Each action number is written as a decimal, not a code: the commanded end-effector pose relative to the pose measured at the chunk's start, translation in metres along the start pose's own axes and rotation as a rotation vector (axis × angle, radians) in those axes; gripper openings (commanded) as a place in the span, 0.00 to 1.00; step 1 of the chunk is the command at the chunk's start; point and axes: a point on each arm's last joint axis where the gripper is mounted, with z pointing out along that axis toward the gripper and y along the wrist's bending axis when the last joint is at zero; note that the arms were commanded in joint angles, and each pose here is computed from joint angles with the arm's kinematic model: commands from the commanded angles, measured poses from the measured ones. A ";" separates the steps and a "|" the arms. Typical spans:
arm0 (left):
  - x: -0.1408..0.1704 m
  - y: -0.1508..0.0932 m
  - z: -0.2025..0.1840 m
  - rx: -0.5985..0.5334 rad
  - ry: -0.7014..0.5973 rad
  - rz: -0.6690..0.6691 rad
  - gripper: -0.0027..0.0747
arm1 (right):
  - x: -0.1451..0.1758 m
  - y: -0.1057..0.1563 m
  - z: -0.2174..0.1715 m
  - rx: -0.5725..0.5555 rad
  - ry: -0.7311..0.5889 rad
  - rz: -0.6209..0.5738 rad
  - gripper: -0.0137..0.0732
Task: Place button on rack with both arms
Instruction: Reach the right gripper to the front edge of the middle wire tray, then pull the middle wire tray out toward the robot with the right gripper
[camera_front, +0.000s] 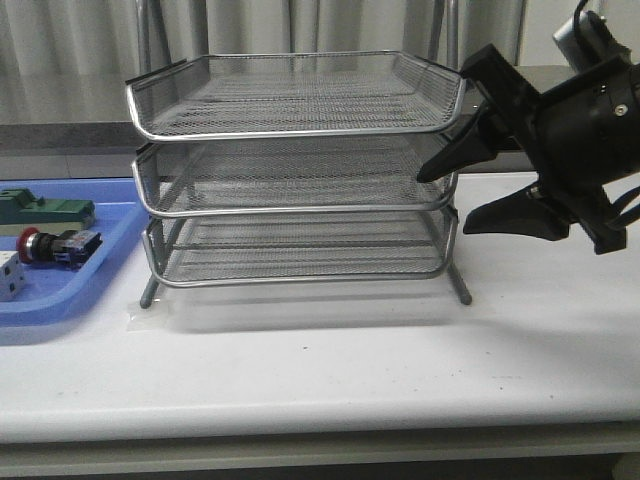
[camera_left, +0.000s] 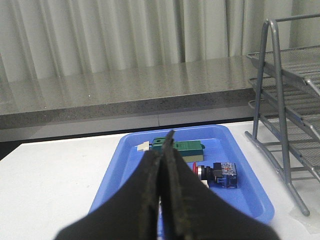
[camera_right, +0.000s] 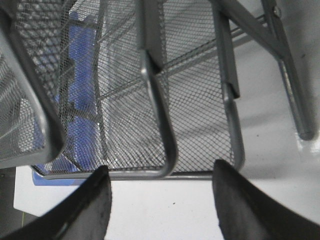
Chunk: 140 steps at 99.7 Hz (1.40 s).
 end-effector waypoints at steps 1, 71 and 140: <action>0.002 -0.001 -0.002 0.005 -0.085 -0.018 0.01 | -0.012 0.021 -0.001 -0.132 -0.029 0.010 0.68; 0.002 -0.001 -0.002 0.005 -0.085 -0.018 0.01 | -0.029 0.024 0.027 -0.182 0.005 0.014 0.20; 0.002 -0.001 -0.002 0.005 -0.085 -0.018 0.01 | 0.063 -0.003 -0.024 -0.104 0.141 -0.037 0.10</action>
